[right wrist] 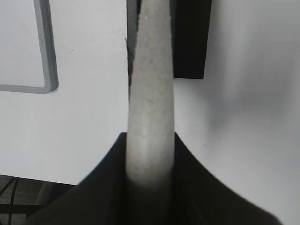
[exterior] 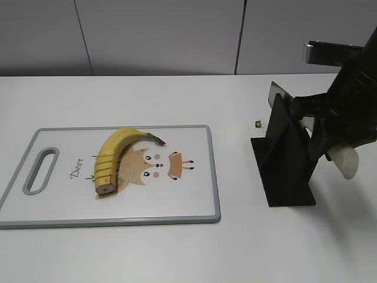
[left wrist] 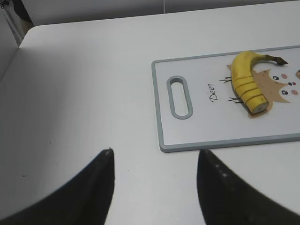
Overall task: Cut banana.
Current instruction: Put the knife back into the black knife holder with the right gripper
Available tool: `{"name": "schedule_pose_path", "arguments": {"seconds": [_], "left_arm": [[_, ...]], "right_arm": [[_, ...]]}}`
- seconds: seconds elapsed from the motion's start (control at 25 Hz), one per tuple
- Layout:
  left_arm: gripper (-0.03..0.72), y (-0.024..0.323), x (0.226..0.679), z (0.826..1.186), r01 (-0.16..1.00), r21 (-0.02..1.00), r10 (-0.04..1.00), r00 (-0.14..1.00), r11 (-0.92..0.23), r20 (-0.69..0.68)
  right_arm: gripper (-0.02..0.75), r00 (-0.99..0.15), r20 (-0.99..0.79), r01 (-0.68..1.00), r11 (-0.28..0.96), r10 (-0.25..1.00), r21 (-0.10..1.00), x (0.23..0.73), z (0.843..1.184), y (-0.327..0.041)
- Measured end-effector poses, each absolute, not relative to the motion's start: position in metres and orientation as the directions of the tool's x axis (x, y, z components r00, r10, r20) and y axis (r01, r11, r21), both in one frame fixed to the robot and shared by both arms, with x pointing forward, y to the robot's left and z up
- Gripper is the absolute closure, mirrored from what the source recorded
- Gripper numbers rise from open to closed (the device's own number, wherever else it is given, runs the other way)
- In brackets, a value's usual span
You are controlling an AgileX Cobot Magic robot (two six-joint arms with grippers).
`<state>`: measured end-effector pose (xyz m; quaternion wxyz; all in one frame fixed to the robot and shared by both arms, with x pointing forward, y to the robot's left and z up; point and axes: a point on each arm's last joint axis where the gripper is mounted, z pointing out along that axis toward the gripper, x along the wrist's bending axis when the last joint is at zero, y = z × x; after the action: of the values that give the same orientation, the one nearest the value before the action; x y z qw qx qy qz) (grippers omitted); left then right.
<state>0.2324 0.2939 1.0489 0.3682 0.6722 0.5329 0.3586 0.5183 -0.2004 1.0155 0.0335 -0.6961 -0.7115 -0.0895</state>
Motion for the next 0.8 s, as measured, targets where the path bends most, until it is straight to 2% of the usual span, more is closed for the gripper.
{"name": "schedule_pose_path", "arguments": {"seconds": [0.12, 0.36, 0.44, 0.6, 0.8], "left_arm": [[0.145, 0.294, 0.232, 1.049, 0.452, 0.877, 0.98, 0.175, -0.161, 0.09], [0.145, 0.294, 0.232, 1.049, 0.452, 0.877, 0.98, 0.175, -0.161, 0.09], [0.145, 0.294, 0.232, 1.049, 0.452, 0.877, 0.98, 0.175, -0.161, 0.09], [0.145, 0.294, 0.232, 1.049, 0.452, 0.877, 0.98, 0.175, -0.161, 0.09], [0.145, 0.294, 0.232, 1.049, 0.452, 0.877, 0.98, 0.175, -0.161, 0.09]], "right_arm": [[0.516, -0.032, 0.192, 0.998, 0.02, 0.981, 0.065, 0.516, 1.016, -0.198], [0.269, -0.034, 0.214, 0.998, 0.02, 0.976, 0.065, 0.516, 1.016, -0.194], [0.222, -0.035, 0.217, 0.997, 0.02, 0.976, 0.071, 0.517, 1.017, -0.194], [0.177, -0.071, 0.218, 0.99, 0.042, 0.973, 0.135, 0.523, 1.032, -0.193], [0.172, -0.183, 0.213, 0.951, 0.118, 0.96, 0.284, 0.513, 1.069, -0.197]]}}
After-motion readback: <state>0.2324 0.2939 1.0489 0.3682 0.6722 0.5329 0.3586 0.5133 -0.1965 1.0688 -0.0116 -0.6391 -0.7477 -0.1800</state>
